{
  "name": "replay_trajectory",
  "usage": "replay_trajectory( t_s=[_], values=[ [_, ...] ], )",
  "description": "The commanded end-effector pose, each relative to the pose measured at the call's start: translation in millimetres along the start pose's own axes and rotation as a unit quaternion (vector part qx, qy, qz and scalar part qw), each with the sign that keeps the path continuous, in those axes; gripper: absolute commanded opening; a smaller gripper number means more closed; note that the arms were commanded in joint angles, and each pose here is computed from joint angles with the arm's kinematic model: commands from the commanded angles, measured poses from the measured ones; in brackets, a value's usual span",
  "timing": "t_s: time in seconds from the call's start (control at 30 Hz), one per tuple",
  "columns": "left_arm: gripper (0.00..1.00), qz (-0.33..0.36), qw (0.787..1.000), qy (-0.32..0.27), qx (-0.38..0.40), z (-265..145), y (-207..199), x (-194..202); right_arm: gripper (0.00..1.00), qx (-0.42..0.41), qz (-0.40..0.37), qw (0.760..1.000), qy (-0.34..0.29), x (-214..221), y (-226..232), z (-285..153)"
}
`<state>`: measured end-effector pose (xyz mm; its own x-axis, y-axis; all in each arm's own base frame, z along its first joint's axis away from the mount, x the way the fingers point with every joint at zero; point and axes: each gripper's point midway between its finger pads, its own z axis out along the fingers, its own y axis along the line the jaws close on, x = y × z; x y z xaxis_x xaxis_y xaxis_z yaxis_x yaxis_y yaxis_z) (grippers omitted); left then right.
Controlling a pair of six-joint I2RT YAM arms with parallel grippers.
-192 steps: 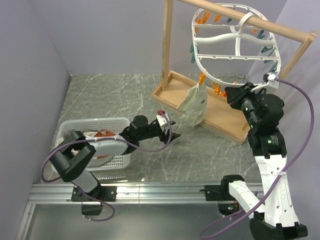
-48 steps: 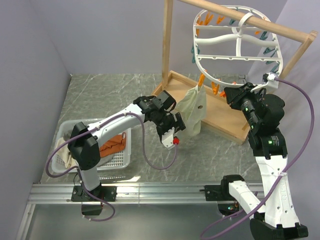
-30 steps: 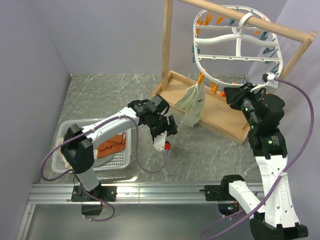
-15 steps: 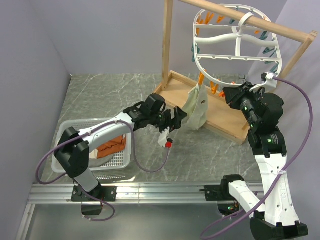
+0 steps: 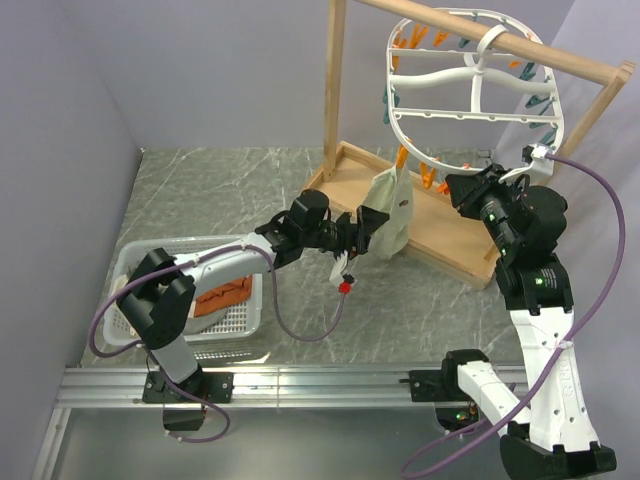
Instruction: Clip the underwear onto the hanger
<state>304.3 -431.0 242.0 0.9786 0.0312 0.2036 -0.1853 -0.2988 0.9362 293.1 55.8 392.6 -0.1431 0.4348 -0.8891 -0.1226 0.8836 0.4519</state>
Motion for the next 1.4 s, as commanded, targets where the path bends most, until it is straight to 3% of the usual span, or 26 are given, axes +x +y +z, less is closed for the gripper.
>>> replay_trajectory(
  t_s=[0.0, 0.4, 0.73, 1.37],
  values=[
    [0.77, 0.083, 0.996, -0.004, -0.042, -6.6, 29.2, -6.7, 0.0, -0.017, -0.004, 1.0, -0.025, -14.4, 9.4, -0.6],
    [0.79, 0.098, 0.993, 0.002, -0.067, -4.7, 31.9, -9.4, 0.0, -0.016, -0.004, 1.0, -0.021, -11.1, 8.1, -1.0],
    [0.79, 0.134, 0.99, -0.011, 0.045, 8.3, -4.0, 0.8, 0.0, -0.017, -0.004, 1.0, -0.02, -10.0, 8.1, -1.1],
    [0.79, 0.187, 0.979, -0.014, 0.084, 36.3, -26.7, 14.3, 0.0, -0.013, -0.005, 1.0, -0.02, -9.8, 6.2, -2.4]
  ],
)
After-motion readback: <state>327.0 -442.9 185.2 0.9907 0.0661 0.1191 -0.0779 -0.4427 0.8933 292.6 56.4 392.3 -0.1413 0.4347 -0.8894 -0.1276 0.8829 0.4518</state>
